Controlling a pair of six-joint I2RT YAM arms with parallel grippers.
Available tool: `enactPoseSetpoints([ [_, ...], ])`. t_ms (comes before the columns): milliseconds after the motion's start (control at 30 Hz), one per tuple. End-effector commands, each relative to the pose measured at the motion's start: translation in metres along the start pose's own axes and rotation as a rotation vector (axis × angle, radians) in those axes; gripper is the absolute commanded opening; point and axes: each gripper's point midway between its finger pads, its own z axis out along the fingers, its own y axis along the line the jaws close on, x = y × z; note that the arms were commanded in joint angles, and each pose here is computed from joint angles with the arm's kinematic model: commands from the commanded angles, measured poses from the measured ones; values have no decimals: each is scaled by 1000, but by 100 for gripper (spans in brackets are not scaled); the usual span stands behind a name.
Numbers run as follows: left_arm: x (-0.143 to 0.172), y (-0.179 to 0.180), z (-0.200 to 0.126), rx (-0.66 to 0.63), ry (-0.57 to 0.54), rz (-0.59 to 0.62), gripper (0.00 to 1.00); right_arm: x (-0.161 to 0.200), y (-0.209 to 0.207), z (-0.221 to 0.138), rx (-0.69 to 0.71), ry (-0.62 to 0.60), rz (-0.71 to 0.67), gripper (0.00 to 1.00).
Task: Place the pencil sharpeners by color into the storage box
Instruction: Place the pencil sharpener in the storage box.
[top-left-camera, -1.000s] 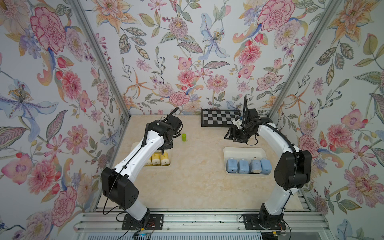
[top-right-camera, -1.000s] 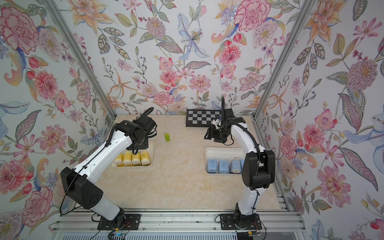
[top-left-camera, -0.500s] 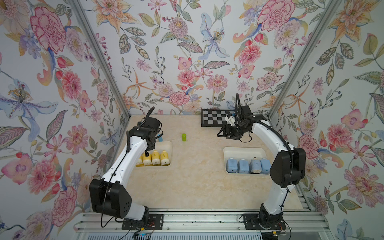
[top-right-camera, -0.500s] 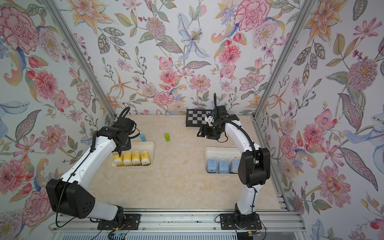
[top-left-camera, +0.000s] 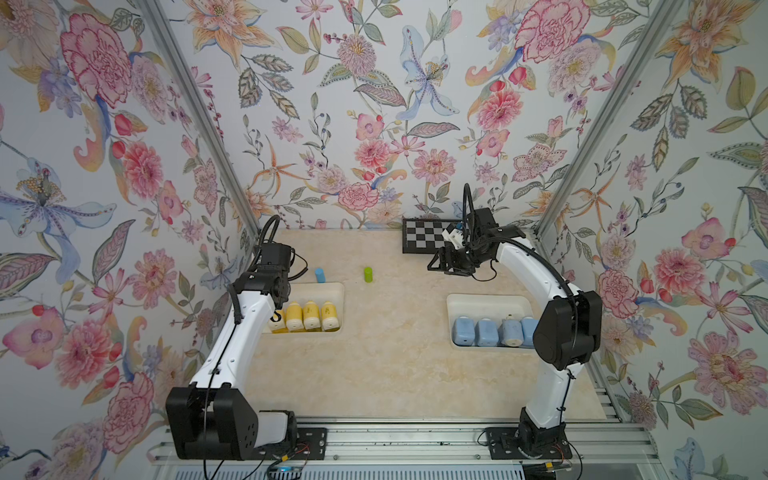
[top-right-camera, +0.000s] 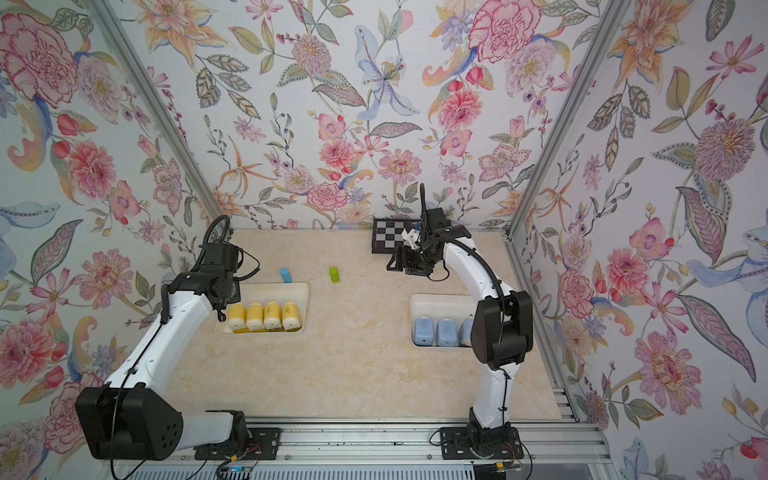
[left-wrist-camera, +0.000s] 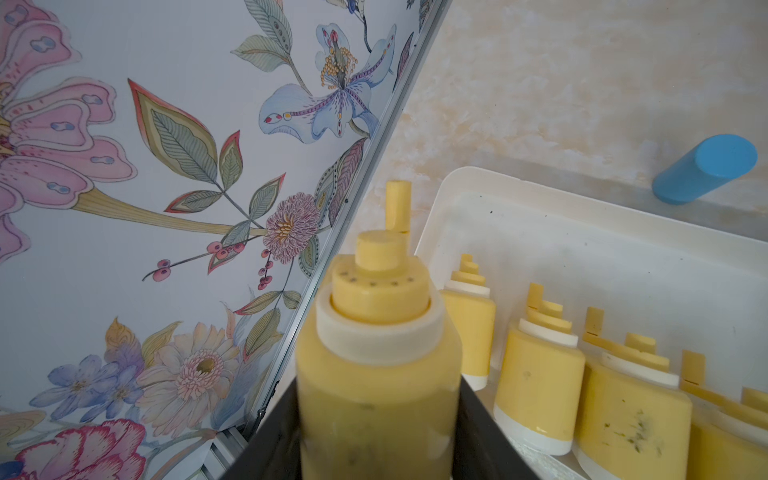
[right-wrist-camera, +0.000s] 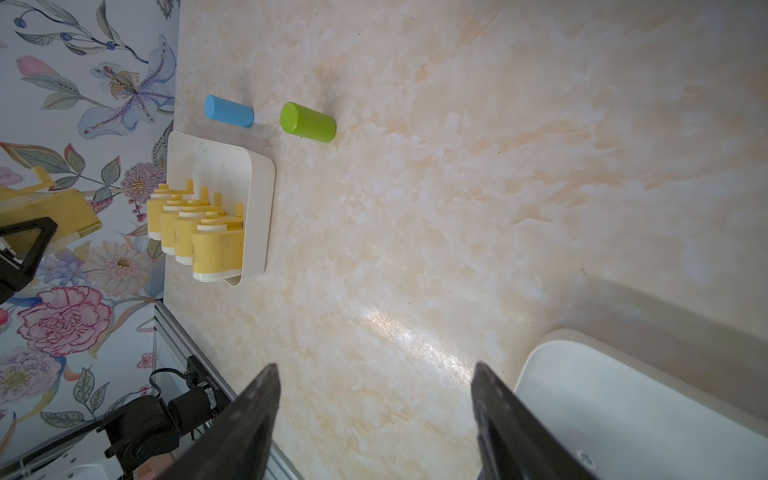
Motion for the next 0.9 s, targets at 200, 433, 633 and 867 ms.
enactPoseSetpoints([
  [200,10,5,32,56,-2,29,43,-8,12,1,-38,-4,-31,74],
  [433,12,15,45,106,7,42,43,-10,13,2,-48,-3,-35,74],
  [633,20,9,55,192,2,57,43,-13,15,4,-60,-2,-39,74],
  [867,22,1,63,258,-14,96,41,-14,16,8,-64,1,-41,74],
])
